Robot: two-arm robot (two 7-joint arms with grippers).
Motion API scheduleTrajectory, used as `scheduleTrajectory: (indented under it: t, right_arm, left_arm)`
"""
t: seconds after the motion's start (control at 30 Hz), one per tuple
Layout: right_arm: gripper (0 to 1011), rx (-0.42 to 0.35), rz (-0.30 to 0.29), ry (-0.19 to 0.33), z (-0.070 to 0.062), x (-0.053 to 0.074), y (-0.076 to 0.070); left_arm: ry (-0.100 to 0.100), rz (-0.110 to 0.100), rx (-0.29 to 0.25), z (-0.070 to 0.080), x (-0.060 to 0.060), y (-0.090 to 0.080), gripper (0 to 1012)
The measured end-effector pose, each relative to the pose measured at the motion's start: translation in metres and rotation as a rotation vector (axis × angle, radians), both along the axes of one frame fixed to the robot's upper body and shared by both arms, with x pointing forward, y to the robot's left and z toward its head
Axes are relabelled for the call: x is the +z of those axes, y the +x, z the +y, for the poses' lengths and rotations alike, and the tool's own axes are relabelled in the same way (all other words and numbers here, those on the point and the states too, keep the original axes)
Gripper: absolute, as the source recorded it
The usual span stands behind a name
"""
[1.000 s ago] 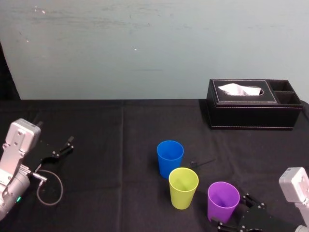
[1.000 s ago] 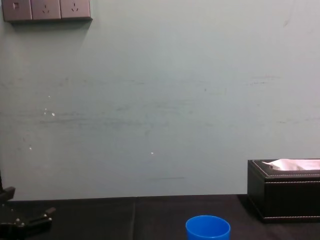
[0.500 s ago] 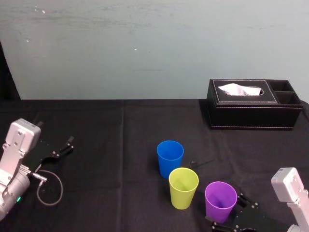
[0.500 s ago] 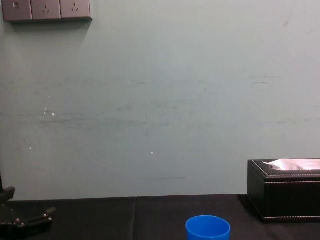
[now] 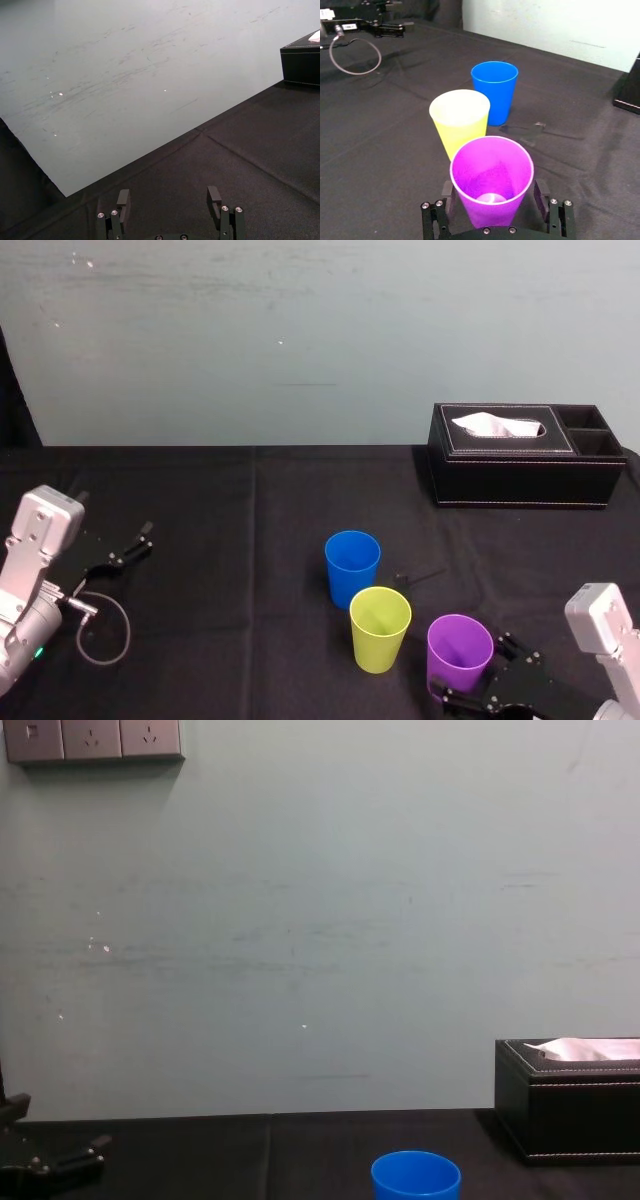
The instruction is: Stack the three plastic cups sequentially using one hand.
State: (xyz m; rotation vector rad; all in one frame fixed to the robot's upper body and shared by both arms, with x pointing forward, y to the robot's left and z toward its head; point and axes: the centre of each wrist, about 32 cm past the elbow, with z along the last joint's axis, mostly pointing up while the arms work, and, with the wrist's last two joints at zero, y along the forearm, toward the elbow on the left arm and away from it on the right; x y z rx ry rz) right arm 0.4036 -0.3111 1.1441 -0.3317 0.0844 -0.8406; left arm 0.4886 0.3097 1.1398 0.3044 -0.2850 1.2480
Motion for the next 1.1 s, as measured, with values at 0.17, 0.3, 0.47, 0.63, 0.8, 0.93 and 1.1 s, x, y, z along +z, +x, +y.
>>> scheduleTrajectory:
  t: [0.17,0.3,0.47,0.63,0.8,0.93,1.1]
  right_arm:
    - [1003,-0.020,-0.009,0.004,0.0003,-0.0003,-0.0011]
    - [1003,-0.026,-0.013,0.010,0.0012,-0.0004,-0.0013]
    - [1003,-0.028,-0.016,0.015,0.0033,-0.0014,0.0004]
    - [1003,-0.024,-0.013,0.019,0.0057,-0.0027,0.0024]
    - [1003,-0.017,-0.011,0.022,0.0079,-0.0039,0.0052]
    - [1003,-0.018,-0.009,0.021,0.0087,-0.0055,0.0069]
    - [1003,-0.018,-0.009,0.020,0.0087,-0.0057,0.0071]
  left_arm:
    - [0.000,0.000,0.000,0.0000,0.0000,0.0000,1001]
    - [0.000,0.000,0.000,0.0000,0.0000,0.0000,1000]
    - [0.000,0.000,0.000,0.0000,0.0000,0.0000,1000]
    - [0.000,0.000,0.000,0.0000,0.0000,0.0000,1000]
    - [0.000,0.000,0.000,0.0000,0.0000,0.0000,1000]
    - [0.000,0.000,0.000,0.0000,0.0000,0.0000,1000]
    - [0.000,0.000,0.000,0.0000,0.0000,0.0000,1000]
